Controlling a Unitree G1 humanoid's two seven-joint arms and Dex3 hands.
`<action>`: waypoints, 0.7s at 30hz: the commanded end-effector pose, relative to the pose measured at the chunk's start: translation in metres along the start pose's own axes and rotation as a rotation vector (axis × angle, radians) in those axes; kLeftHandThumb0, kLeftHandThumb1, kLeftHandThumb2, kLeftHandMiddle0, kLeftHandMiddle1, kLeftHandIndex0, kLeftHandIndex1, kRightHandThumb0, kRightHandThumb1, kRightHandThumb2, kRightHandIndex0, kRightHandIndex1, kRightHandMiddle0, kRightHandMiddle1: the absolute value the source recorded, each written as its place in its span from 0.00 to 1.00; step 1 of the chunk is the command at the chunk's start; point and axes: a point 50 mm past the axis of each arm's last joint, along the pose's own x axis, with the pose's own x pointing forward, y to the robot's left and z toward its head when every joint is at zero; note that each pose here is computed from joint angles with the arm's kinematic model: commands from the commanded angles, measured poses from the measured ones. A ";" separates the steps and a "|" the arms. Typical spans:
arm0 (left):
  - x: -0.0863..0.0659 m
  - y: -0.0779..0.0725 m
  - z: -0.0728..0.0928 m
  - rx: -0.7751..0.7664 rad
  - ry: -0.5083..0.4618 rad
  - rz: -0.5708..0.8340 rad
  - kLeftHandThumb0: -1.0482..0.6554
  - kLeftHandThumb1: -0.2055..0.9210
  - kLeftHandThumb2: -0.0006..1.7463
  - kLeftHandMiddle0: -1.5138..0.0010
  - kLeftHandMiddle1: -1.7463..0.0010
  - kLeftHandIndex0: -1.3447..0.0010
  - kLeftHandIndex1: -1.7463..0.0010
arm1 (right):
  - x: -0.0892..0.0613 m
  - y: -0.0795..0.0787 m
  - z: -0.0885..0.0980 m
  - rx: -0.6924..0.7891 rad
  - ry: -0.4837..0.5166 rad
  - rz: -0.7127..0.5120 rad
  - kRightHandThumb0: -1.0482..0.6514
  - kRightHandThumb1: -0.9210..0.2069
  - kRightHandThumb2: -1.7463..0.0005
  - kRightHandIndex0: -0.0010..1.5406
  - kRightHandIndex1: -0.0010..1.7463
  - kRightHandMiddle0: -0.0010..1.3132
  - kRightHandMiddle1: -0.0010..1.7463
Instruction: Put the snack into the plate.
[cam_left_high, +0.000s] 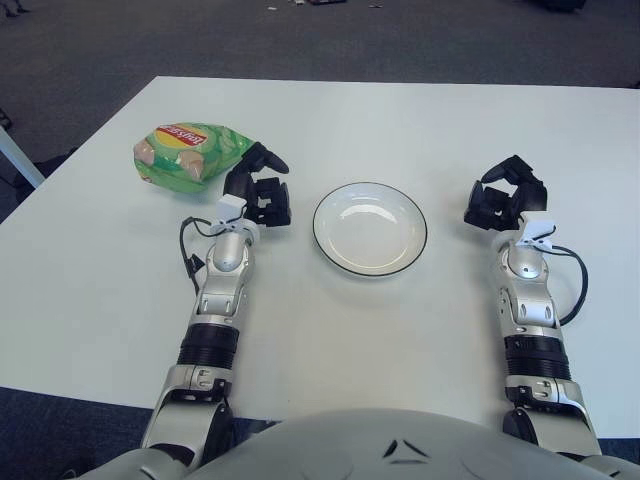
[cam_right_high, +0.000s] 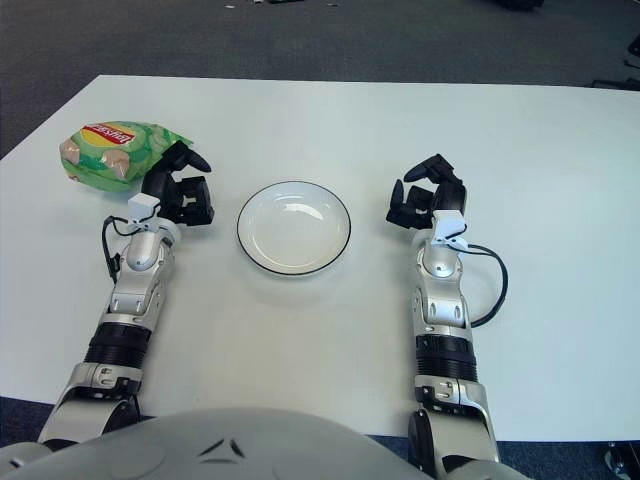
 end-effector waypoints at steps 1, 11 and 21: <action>-0.054 -0.001 -0.056 -0.013 0.283 0.044 0.30 0.37 0.83 0.08 0.00 0.47 0.00 | -0.038 -0.002 -0.047 -0.007 0.217 -0.011 0.31 0.63 0.17 0.86 1.00 0.54 1.00; -0.054 -0.001 -0.055 0.006 0.287 0.052 0.30 0.37 0.83 0.08 0.00 0.47 0.00 | -0.038 -0.003 -0.047 -0.009 0.211 -0.006 0.31 0.63 0.17 0.86 1.00 0.54 1.00; -0.055 0.001 -0.055 0.006 0.281 0.050 0.31 0.38 0.83 0.08 0.00 0.48 0.00 | -0.038 -0.002 -0.047 -0.010 0.218 -0.012 0.31 0.63 0.17 0.85 1.00 0.53 1.00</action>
